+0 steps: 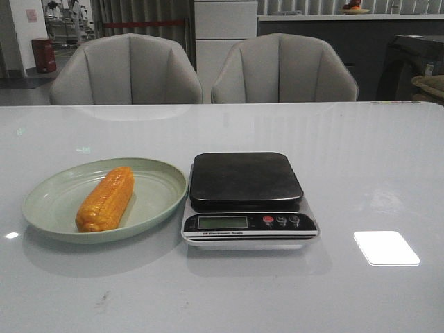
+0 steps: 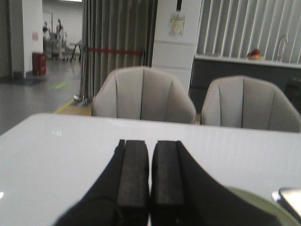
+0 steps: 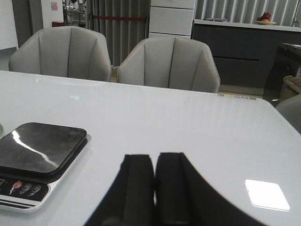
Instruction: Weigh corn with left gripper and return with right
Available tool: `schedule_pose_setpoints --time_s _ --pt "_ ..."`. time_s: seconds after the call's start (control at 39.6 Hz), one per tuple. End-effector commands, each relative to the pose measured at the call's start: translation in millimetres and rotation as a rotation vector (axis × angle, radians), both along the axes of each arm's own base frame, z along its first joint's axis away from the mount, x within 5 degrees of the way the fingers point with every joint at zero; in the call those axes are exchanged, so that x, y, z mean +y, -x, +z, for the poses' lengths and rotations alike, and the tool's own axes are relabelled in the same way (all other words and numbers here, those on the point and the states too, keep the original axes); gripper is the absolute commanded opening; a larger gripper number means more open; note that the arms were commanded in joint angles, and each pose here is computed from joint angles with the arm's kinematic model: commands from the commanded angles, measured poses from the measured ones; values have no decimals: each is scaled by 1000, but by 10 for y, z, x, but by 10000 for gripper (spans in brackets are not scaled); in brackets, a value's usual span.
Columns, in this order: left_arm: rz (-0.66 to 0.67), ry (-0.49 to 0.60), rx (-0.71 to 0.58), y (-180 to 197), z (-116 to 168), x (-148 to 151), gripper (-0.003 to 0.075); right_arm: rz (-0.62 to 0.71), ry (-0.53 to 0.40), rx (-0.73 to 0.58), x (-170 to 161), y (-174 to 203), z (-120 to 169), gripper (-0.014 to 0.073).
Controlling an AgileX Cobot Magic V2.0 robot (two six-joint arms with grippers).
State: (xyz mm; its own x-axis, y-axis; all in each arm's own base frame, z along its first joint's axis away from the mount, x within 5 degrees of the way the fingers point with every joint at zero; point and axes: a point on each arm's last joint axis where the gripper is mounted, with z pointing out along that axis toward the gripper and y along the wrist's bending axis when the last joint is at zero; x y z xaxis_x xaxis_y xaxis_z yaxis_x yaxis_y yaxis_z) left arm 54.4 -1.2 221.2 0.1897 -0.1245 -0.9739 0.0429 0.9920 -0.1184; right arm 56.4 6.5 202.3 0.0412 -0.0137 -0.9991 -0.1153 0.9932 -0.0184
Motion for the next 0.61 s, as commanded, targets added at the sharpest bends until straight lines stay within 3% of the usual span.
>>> schedule_pose_setpoints --time_s 0.0,0.23,0.35,0.48,0.58 --pt "-8 5 -152 53 139 -5 113 4 8 -82 4 17 41 166" --pt "17 -61 -33 49 655 5 113 4 8 -82 4 17 41 166" --pt "31 -58 125 -51 896 21 113 4 8 -82 4 17 41 166" --pt "42 -53 299 -158 962 34 113 4 8 -82 4 17 41 166" --pt "43 -54 351 -222 943 35 113 4 8 -82 4 17 41 166"
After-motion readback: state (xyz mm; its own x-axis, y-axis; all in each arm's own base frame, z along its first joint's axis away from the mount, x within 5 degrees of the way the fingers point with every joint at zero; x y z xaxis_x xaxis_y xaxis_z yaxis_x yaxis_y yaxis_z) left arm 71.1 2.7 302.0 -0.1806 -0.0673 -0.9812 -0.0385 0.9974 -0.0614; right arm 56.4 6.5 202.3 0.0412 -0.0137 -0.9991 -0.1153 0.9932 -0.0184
